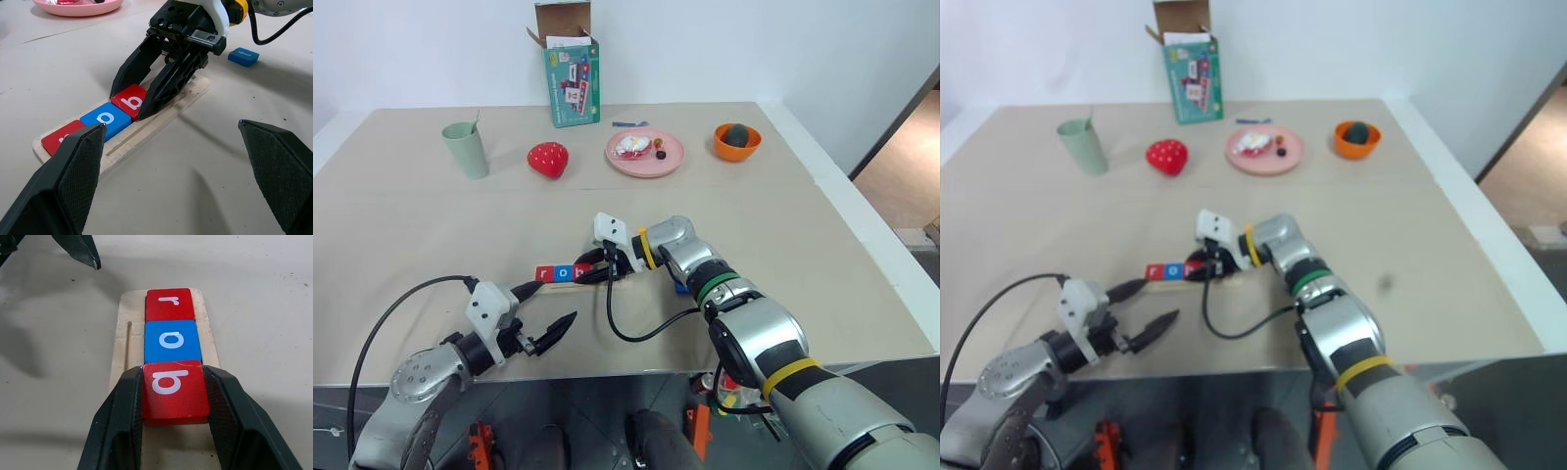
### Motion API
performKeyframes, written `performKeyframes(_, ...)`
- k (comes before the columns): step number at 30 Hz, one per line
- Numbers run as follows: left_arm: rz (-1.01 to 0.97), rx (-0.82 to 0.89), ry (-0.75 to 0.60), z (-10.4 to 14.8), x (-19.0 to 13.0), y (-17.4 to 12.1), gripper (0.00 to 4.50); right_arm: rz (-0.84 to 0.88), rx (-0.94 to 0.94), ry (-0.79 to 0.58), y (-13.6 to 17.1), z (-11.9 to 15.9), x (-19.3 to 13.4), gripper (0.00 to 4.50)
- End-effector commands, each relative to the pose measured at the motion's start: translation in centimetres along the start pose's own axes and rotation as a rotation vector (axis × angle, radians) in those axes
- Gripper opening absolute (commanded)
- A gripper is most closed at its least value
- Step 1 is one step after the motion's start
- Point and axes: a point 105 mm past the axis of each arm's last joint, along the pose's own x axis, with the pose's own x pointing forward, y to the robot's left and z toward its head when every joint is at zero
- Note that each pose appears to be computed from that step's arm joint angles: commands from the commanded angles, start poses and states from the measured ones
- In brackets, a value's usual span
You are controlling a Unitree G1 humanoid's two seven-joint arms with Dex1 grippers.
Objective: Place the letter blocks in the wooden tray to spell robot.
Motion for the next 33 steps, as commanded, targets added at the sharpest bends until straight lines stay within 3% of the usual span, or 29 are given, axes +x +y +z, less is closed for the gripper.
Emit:
performKeyframes(1, -0.011, 0.029, -0.024, 0.9, 0.1, -0.2, 4.5, 0.057, -0.031, 0.03, 0.6, -0.1, -0.1, 1.75)
performKeyframes(15, -0.015, 0.029, -0.023, 0.9, 0.3, -0.2, 4.5, -0.056, -0.035, -0.025, -0.5, 0.3, -0.2, 1.75)
performKeyframes(23, -0.018, 0.03, -0.022, 0.8, 0.3, -0.3, 4.5, -0.033, -0.002, -0.021, -0.2, -0.3, -0.4, 1.75)
performKeyframes(33, -0.03, 0.035, -0.018, 0.7, 0.4, -0.4, 4.5, -0.006, 0.043, -0.114, -0.4, 1.4, -1.0, 1.75)
